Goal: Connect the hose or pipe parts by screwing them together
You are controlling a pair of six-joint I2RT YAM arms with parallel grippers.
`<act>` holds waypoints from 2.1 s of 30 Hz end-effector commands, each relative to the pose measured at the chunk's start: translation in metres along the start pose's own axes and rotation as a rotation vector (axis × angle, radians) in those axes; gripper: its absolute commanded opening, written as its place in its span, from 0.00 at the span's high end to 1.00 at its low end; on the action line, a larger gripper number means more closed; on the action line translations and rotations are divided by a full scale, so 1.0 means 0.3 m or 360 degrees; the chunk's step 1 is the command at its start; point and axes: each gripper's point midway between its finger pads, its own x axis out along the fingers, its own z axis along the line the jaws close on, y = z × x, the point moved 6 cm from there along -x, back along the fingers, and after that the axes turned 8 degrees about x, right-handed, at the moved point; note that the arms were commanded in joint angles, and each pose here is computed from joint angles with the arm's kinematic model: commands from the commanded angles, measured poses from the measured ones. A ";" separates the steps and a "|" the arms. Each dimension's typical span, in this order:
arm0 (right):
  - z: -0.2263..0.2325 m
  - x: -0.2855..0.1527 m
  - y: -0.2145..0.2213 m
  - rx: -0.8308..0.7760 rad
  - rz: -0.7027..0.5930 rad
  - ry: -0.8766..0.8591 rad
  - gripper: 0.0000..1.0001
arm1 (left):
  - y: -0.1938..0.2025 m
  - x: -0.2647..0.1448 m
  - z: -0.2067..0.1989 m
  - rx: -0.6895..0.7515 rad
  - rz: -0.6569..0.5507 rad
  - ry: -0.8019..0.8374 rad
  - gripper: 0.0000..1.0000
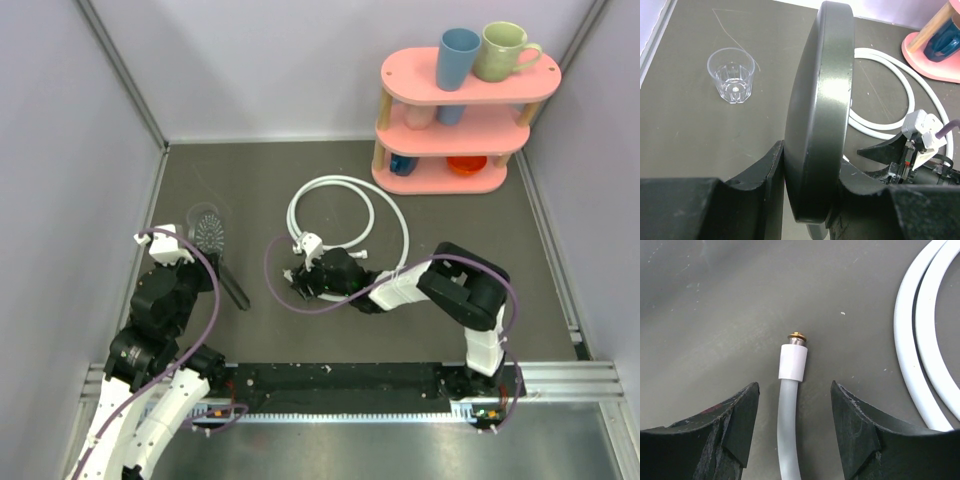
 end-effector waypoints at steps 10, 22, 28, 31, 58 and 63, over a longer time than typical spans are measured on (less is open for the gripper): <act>0.037 0.096 -0.022 0.0008 -0.0087 -0.0019 0.51 | -0.053 -0.002 0.002 -0.0069 -0.0141 -0.0022 1.00; 0.029 0.108 0.007 0.0016 -0.0097 0.0066 0.83 | -0.052 0.001 0.003 -0.0070 -0.0132 -0.0034 1.00; 0.048 0.050 -0.080 0.0023 -0.0258 0.0030 1.00 | -0.043 0.021 -0.006 -0.0096 -0.0077 -0.0040 1.00; 0.065 -0.026 -0.161 0.0010 -0.0382 -0.0003 1.00 | -0.045 0.032 -0.026 -0.0137 -0.0041 0.0000 1.00; 0.139 -0.684 -0.333 -0.0334 -0.0942 -0.0373 1.00 | -0.327 -0.034 -0.267 -0.1074 -0.0193 0.0756 1.00; 0.158 -0.714 -0.372 -0.0369 -0.0944 -0.0406 1.00 | -0.354 -0.029 -0.336 -0.1135 -0.0228 0.1060 1.00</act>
